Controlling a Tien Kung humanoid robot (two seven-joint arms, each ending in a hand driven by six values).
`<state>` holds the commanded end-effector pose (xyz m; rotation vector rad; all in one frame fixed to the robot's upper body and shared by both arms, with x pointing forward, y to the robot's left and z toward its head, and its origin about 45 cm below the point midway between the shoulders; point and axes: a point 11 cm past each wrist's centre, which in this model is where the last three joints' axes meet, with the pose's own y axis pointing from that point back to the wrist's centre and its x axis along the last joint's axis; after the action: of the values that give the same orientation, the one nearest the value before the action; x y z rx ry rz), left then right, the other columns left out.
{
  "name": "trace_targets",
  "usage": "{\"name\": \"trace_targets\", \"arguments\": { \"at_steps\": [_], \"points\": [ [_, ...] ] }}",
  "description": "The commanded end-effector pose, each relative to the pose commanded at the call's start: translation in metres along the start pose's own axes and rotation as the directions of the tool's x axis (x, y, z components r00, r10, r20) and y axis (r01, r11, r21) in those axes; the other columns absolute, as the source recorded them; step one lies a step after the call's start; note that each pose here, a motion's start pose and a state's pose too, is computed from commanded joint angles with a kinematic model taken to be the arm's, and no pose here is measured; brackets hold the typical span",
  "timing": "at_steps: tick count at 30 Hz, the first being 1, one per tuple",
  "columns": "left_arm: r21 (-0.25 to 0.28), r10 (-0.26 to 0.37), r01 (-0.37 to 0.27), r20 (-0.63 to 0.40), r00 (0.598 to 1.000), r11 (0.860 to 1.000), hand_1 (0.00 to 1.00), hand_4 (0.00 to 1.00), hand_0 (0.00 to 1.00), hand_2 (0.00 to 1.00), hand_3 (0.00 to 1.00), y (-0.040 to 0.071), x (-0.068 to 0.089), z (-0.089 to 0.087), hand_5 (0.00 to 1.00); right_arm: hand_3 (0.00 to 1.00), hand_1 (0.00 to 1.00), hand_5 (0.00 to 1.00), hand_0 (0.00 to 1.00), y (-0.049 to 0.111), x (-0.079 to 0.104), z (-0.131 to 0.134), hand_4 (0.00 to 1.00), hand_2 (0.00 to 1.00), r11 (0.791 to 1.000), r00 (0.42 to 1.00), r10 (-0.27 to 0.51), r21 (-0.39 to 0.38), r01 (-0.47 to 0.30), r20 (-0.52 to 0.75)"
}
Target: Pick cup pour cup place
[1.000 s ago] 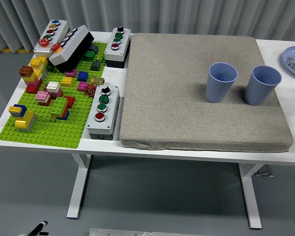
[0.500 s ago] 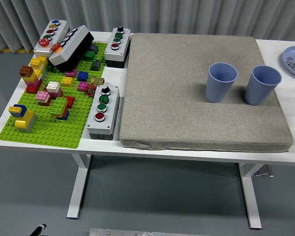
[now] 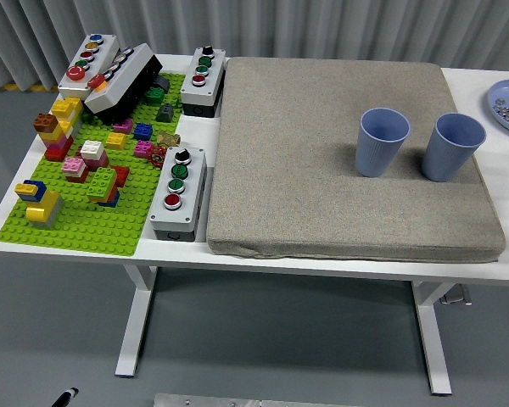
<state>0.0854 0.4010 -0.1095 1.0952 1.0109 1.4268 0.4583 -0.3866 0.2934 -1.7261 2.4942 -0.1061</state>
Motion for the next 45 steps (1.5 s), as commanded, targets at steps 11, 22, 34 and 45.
{"name": "trace_targets", "arguments": {
  "at_steps": [11, 22, 34, 45],
  "points": [
    [0.004, 0.002, -0.002, 0.01, 1.0, 1.0, 0.846, 0.65, 0.871, 0.928, 0.801, 0.0, -0.002, 0.001, 0.995, 0.849, 0.806, 0.998, 0.874, -0.001, 0.0, -0.003, 0.784, 0.846, 1.0, 1.0, 0.0, 0.007, 0.0, 0.002],
    [0.012, 0.005, -0.005, -0.002, 1.0, 1.0, 0.848, 0.65, 0.875, 0.925, 0.803, 0.0, 0.0, -0.005, 0.998, 0.849, 0.806, 0.998, 0.874, 0.001, -0.017, 0.002, 0.783, 0.846, 0.999, 0.999, -0.036, -0.007, 0.036, -0.005],
    [0.018, 0.004, -0.004, 0.0, 1.0, 1.0, 0.846, 0.654, 0.876, 0.924, 0.81, 0.0, -0.001, -0.006, 0.998, 0.845, 0.805, 0.998, 0.876, 0.0, -0.016, 0.0, 0.784, 0.846, 0.999, 0.999, -0.036, -0.001, 0.036, -0.004],
    [0.018, 0.006, -0.006, -0.002, 1.0, 1.0, 0.846, 0.654, 0.876, 0.923, 0.81, 0.0, 0.0, -0.006, 0.998, 0.846, 0.806, 0.998, 0.876, 0.001, -0.019, 0.001, 0.787, 0.846, 0.999, 0.999, -0.041, -0.004, 0.041, -0.005]
  ]
}}
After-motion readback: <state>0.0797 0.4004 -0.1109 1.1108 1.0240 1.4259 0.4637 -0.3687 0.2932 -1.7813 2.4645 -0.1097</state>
